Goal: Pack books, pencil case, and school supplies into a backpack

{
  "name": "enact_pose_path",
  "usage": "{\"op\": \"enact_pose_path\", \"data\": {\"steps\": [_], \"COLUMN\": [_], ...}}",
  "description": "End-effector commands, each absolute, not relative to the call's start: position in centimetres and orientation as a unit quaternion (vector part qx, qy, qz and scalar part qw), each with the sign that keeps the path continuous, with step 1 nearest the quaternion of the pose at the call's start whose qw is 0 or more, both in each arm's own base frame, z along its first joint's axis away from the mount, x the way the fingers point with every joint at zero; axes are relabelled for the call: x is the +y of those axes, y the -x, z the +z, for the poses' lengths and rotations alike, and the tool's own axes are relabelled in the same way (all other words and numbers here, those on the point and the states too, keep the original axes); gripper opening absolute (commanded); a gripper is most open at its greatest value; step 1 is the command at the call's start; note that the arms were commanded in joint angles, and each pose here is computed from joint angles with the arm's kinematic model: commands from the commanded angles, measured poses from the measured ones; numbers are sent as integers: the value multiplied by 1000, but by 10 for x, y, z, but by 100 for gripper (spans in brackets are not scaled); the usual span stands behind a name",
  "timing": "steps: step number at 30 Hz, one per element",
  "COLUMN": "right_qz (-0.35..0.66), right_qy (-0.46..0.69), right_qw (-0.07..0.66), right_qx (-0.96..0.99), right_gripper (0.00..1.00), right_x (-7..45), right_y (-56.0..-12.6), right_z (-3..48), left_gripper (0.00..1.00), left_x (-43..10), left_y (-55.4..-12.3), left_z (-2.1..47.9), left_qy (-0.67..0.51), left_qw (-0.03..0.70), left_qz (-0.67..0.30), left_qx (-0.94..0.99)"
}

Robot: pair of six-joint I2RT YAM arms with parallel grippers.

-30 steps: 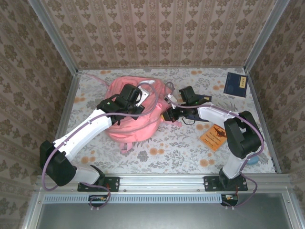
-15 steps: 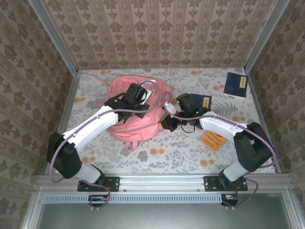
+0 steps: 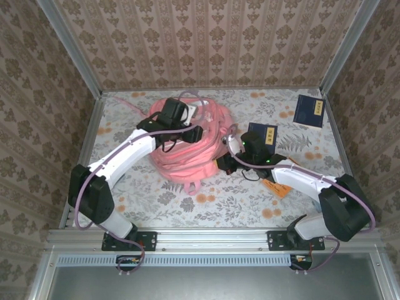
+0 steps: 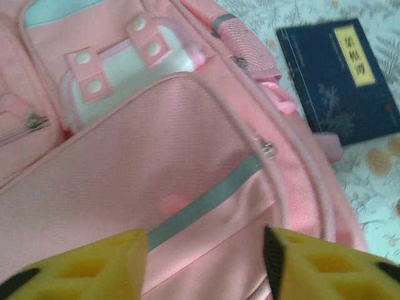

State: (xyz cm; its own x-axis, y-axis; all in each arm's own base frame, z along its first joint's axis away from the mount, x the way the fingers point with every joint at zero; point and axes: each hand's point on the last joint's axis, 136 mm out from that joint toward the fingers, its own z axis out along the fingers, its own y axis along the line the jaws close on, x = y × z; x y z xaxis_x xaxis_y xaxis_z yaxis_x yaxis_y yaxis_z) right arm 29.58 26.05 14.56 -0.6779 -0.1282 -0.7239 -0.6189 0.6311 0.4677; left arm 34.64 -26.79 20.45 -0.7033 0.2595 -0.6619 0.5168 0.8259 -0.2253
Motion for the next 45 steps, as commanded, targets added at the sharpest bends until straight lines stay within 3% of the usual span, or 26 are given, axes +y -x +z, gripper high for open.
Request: {"op": "enact_pose_path", "data": {"steps": [1,10,17,25,32,45], "right_qz": [378,364,365,366,365,367], "right_qy": [179,173,177,178,181,232], "right_qw": [391,370,363,362,358,329], "right_qx": [820,837,839,839,840,839], "right_gripper": [0,0,0,0,0,0], "right_x": [249,239,239,240,239,259], "right_y": [-319,-326,-325,-325,-322,-286], "right_z": [180,167,166,166,164,153], "left_gripper": [60,62,54,52,37,6], "left_x": [-262,-260,-276,-298,-292,-305], "left_y": [-328,-304,-320,-318,-341,-370], "left_z": [219,194,170,159,147,154], "left_qy": [-239,-375,-402,-440,-425,-343], "left_qw": [314,294,275,256,271,319], "left_qz": [-227,-201,-194,-221,-170,-184], "left_qx": [890,856,851,832,847,864]}}
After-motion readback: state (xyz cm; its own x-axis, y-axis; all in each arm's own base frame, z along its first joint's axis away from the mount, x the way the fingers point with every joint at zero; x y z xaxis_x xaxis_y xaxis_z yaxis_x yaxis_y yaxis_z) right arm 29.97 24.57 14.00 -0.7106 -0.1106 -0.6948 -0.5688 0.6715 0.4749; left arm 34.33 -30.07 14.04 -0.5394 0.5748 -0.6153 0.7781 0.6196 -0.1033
